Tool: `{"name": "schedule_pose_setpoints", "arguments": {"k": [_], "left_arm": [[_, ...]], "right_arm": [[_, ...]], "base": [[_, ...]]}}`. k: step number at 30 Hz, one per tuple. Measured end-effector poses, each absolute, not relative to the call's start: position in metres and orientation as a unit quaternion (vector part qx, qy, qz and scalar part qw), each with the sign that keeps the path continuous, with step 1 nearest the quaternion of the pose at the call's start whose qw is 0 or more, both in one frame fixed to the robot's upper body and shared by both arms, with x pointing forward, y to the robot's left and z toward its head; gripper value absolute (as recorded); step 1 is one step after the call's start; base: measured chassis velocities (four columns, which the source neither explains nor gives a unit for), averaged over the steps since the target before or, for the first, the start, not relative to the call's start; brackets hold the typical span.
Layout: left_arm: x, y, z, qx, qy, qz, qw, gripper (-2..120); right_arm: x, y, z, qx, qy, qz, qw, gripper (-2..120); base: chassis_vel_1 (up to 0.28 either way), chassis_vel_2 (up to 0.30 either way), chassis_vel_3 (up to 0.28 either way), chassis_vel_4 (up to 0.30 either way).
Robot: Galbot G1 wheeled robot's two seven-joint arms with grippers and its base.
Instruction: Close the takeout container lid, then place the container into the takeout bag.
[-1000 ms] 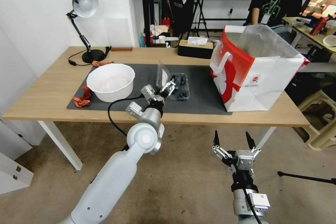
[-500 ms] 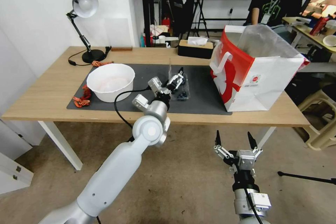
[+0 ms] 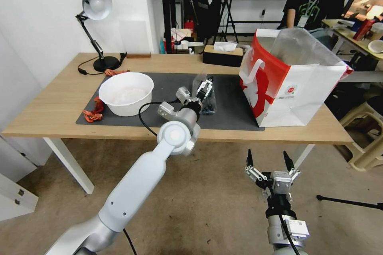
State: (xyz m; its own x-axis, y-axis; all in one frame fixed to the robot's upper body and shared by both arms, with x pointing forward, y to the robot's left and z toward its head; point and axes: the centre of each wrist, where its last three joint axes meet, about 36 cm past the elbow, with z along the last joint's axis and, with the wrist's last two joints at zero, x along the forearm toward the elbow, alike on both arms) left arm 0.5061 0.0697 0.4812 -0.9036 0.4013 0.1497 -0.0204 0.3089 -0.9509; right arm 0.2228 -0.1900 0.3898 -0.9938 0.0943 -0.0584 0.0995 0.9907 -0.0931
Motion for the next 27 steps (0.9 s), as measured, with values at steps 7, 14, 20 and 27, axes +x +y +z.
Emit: {"name": "schedule_pose_setpoints", "arguments": {"k": [7,14,20,27], "left_arm": [[0.51,0.069,0.476,-0.105,-0.782,0.577,0.21,86],[0.506,0.064,0.465,-0.1,-0.808,0.537,0.219,60],[0.502,0.061,0.458,-0.098,-0.833,0.495,0.225,36],[0.5,0.061,0.455,-0.098,-0.842,0.482,0.223,15]], "right_arm": [[0.223,-0.189,0.388,0.046,0.997,-0.048,0.025,100],[0.223,-0.188,0.389,0.043,0.998,-0.047,0.026,100],[0.23,-0.19,0.396,0.044,0.998,-0.04,0.028,100],[0.252,-0.199,0.417,0.047,0.998,-0.013,0.028,100]], "base": [[0.0,0.0,0.0,0.0],[0.0,0.0,0.0,0.0],[0.0,0.0,0.0,0.0],[0.0,0.0,0.0,0.0]]}}
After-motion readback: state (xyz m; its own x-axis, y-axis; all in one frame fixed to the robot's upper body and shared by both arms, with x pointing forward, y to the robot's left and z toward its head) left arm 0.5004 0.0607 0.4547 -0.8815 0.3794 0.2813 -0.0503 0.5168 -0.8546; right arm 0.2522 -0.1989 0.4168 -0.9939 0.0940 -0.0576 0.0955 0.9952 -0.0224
